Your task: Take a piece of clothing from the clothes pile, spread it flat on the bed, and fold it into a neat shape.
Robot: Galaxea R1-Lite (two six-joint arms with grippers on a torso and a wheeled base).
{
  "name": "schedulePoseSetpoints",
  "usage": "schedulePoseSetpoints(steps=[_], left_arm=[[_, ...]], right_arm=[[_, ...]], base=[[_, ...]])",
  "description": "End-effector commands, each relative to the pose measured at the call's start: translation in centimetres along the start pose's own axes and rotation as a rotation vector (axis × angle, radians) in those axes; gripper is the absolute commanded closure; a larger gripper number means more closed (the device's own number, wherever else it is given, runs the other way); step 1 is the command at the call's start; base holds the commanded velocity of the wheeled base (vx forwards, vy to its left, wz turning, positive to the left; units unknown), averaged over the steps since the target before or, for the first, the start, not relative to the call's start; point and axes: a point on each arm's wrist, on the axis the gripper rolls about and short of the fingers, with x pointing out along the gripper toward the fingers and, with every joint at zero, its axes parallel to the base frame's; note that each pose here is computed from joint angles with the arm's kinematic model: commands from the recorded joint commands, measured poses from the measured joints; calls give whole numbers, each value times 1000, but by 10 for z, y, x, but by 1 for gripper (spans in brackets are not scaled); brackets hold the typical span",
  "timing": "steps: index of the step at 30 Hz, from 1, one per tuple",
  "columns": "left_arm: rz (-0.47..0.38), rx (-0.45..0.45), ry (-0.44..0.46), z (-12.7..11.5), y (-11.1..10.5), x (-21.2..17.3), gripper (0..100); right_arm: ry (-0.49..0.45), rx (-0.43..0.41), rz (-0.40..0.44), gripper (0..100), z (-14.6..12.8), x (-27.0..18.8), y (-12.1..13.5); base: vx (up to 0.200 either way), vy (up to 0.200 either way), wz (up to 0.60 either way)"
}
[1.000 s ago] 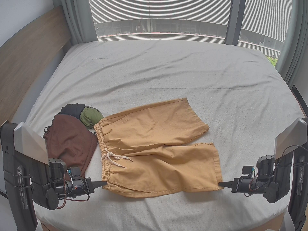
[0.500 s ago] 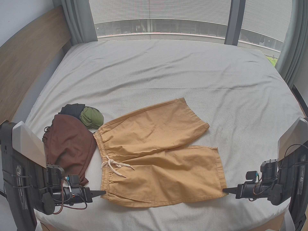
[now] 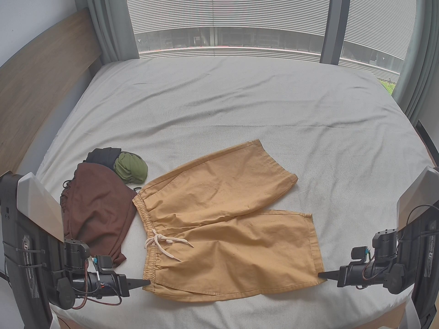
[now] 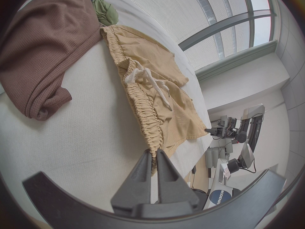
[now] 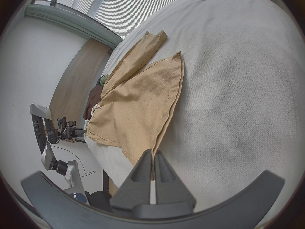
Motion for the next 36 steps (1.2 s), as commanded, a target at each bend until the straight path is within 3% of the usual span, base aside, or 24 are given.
schedulePoseSetpoints(steps=[1, 7, 8, 12, 19, 36], left_arm=[[-8, 4, -6, 2, 1, 1, 100], [-25, 23, -57, 16, -1, 3, 100], [-45, 26, -81, 23, -6, 3, 100], [-80, 26, -140, 40, -16, 3, 100], [-113, -18, -198, 57, -23, 2, 100], [-117, 19, -257, 73, -23, 2, 100]], right_arm=[[-36, -21, 24, 100, 8, -3, 3], [-143, -34, 84, 100, 33, -10, 16], [-196, -23, 107, 100, 46, -12, 22], [-268, -38, 142, 100, 65, -14, 30], [-330, -57, 180, 100, 87, -8, 33], [-444, -128, 224, 100, 159, -7, 51]], base=[[0, 0, 0], [0, 0, 0], [0, 0, 0], [0, 0, 0], [0, 0, 0], [0, 0, 0]])
